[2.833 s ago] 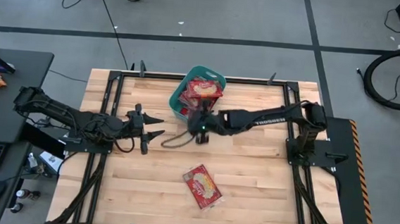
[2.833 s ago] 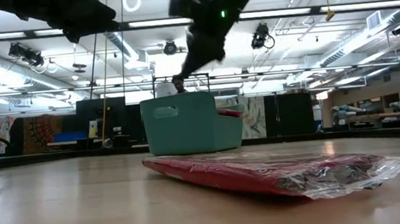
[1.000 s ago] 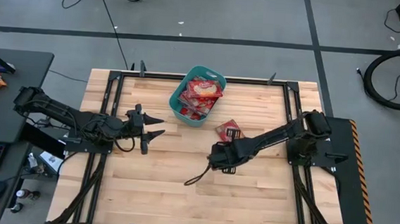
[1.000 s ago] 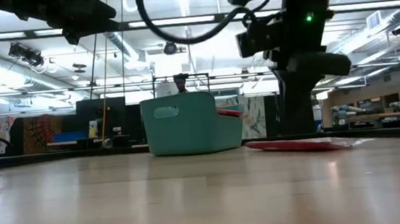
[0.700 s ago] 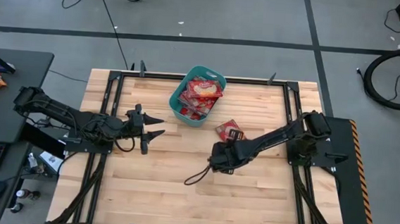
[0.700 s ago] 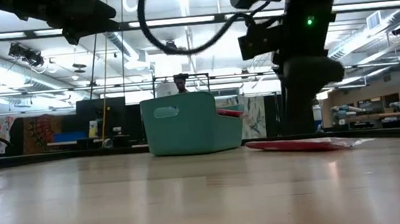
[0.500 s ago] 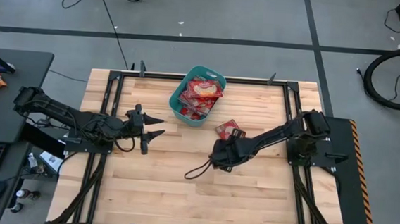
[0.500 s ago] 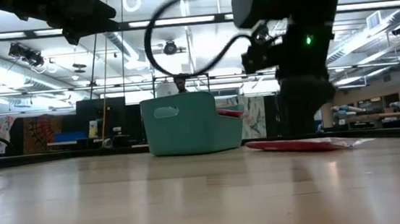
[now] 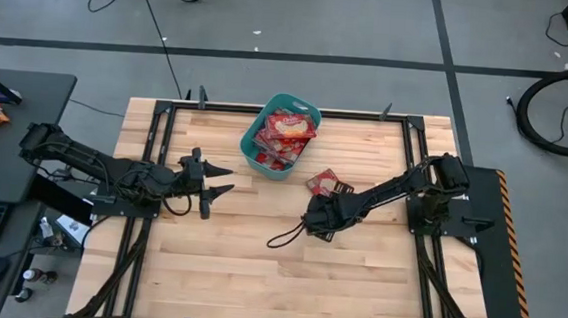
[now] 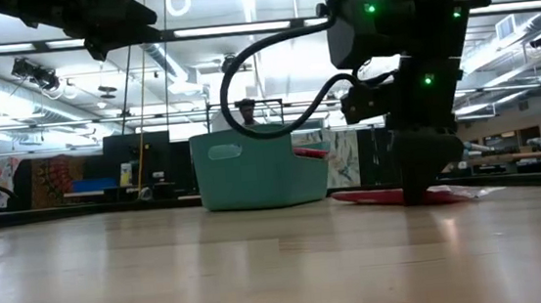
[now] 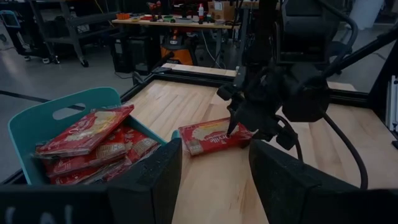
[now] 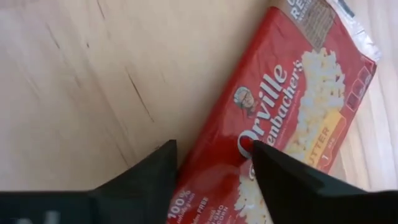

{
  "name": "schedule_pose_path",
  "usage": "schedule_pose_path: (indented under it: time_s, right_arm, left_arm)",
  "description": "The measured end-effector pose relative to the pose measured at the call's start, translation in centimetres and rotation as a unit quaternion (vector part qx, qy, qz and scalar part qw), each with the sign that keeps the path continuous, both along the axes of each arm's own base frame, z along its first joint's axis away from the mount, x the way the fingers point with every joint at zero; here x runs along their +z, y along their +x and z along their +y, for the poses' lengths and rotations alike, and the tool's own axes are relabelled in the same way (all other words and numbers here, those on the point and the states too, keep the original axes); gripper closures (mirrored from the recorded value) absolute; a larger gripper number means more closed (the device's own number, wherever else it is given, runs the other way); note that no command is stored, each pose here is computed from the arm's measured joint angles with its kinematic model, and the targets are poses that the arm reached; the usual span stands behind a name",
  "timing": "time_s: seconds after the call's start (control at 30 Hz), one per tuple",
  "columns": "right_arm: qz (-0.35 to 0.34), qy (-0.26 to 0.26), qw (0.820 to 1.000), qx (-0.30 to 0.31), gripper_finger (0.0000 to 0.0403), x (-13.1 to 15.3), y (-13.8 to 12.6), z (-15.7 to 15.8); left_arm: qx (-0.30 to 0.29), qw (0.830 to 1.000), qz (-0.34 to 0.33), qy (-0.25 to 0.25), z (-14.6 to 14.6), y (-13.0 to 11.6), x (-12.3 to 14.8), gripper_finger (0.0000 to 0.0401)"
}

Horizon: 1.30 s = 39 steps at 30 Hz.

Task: Sort popcorn bags into baskets
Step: Put the popcorn bag into the green bin

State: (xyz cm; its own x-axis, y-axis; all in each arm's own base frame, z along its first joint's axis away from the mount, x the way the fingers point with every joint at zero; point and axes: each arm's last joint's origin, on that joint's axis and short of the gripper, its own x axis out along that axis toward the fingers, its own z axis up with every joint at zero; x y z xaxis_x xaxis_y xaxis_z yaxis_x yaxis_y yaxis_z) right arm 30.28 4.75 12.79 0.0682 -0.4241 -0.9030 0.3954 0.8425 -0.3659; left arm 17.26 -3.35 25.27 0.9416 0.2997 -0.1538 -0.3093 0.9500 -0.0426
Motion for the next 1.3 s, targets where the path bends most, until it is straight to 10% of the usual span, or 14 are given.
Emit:
schedule_pose_path:
  time_s: [0.37, 0.77, 1.3]
  right_arm:
    - [0.025, -0.003, 0.999, 0.033, 0.0385, -0.2, -0.2, -0.1]
    - [0.045, -0.068, 0.995, 0.064, 0.0388, 2.1, 0.2, 0.8]
    - [0.027, -0.282, 0.952, 0.119, 0.0382, 11.4, 3.7, 0.4]
  left_arm:
    - [0.0, 1.0, 0.0, 0.0, 0.0, 0.0, 0.0, 0.0209]
    - [0.0, 1.0, 0.0, 0.0, 0.0, 0.0, 0.0, 0.0209]
    - [0.0, 1.0, 0.0, 0.0, 0.0, 0.0, 0.0, 0.0209]
